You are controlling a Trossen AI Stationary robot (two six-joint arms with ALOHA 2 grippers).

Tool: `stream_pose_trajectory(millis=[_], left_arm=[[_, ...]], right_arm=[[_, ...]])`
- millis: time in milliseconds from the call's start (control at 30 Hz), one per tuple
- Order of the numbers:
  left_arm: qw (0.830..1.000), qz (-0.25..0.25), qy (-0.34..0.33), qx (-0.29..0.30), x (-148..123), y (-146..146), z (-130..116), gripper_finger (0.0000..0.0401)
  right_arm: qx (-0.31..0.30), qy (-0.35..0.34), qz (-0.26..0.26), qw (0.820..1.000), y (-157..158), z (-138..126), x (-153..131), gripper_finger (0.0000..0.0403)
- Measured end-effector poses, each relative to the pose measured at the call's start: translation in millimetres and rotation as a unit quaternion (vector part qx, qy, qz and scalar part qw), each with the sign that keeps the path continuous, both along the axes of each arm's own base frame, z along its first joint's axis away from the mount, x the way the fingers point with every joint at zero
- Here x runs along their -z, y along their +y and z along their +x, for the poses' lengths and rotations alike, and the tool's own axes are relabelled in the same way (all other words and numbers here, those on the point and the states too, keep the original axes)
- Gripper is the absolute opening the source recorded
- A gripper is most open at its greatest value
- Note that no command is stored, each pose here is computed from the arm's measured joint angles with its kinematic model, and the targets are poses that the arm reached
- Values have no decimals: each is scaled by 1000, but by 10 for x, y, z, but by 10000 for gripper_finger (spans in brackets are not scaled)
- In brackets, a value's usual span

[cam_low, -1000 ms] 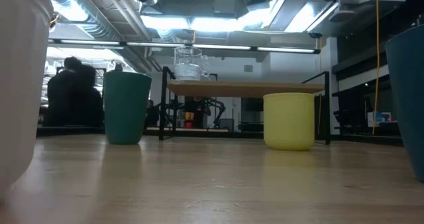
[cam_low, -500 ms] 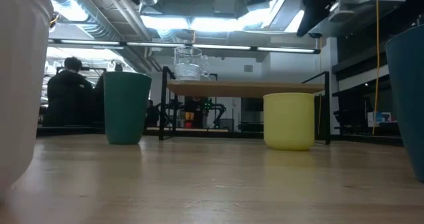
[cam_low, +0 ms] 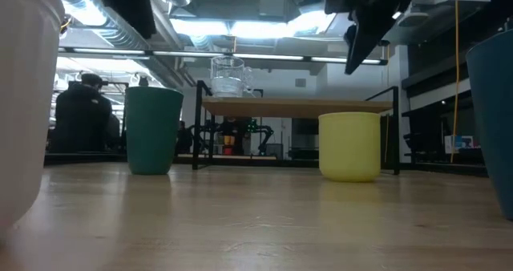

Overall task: Stack small to large cups/mugs on shelf
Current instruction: Put the yellow mug on the shelf beside the transparent mug

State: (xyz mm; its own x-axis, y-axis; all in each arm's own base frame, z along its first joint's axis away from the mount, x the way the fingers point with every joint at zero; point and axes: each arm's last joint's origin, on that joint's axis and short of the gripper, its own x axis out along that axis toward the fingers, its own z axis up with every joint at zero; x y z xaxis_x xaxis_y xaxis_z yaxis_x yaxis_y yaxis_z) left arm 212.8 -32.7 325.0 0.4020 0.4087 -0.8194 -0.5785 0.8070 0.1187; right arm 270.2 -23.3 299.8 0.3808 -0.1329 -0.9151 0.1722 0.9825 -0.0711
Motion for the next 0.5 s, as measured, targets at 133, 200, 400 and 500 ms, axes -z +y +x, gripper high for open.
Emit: stream_pose_trajectory(millis=[133,200,400,500], left_arm=[[1000,3,-7,-8,32,47,-38,158],[1000,4,-12,-16,23,63,-47,158],[999,10,-21,-23,13,16,-81,158],[999,17,-24,-15,9,-28,-89,158]], right_arm=[[6,8,1,1000,-100,25,41,284],[11,13,9,1000,-153,65,91,284],[-9,37,18,999,-215,252,315,284],[-7,58,20,998,-229,317,435,284]])
